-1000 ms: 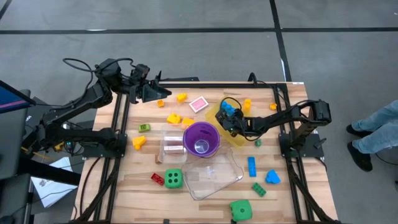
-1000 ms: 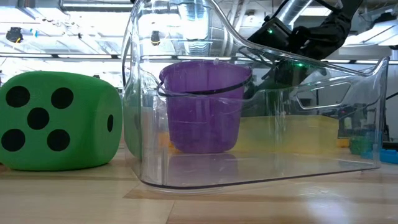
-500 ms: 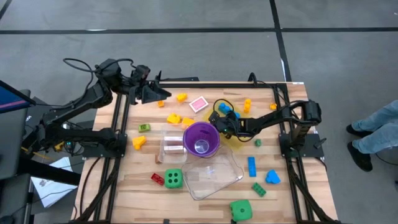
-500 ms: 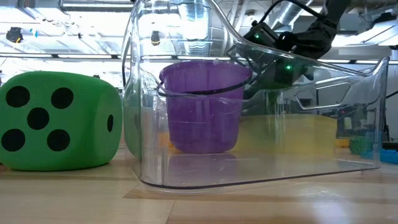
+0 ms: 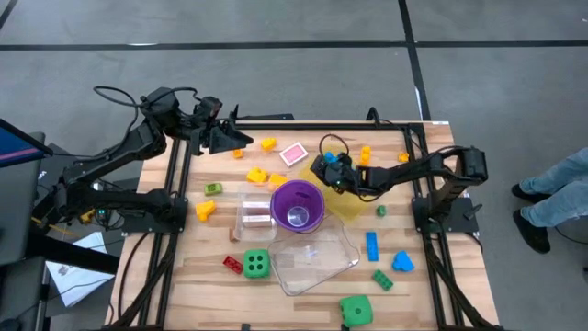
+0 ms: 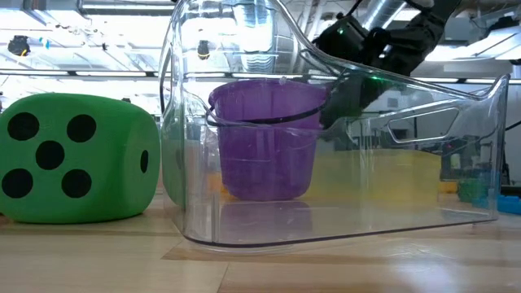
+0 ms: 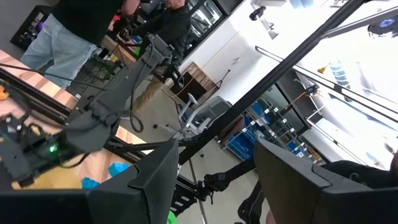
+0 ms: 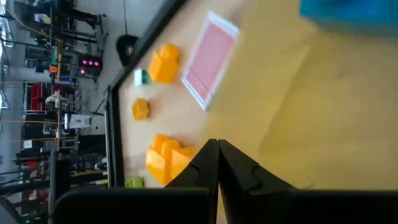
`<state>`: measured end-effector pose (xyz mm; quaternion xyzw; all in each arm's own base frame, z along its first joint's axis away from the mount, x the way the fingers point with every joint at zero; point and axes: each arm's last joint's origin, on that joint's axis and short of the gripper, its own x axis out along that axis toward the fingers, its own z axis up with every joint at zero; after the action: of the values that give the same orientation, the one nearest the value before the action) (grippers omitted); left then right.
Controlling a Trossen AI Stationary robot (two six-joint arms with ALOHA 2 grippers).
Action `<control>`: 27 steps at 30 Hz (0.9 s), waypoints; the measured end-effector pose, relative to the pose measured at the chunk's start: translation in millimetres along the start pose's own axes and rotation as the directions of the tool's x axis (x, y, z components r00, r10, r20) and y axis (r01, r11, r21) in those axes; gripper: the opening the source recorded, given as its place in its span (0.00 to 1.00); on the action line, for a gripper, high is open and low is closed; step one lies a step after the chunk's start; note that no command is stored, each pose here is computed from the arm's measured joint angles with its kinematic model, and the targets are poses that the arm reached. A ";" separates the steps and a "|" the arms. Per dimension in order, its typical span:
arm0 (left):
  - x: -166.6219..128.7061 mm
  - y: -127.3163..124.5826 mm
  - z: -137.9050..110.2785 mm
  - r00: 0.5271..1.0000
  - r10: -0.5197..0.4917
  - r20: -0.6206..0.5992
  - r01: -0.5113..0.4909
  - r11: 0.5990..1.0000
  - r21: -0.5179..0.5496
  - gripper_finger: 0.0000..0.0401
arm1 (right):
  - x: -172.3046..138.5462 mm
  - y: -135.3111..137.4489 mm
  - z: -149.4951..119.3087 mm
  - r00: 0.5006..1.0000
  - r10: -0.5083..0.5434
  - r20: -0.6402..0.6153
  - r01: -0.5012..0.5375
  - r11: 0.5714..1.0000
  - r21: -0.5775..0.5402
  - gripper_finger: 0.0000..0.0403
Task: Pick & Place Toys
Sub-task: Put the small blue game piece into the yellow bin
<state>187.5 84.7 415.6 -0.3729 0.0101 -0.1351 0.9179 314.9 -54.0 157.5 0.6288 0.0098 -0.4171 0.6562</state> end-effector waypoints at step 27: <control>-1.9 -16.5 13.4 0.985 -0.121 0.125 0.081 0.954 0.287 0.51 | -161.3 63.9 68.5 0.903 0.376 -0.208 -0.420 0.668 -0.614 0.00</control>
<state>183.3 83.1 436.4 -0.2474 -0.0935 -0.1553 0.9518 210.4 -33.6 310.7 0.3635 0.0365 -0.2142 0.9059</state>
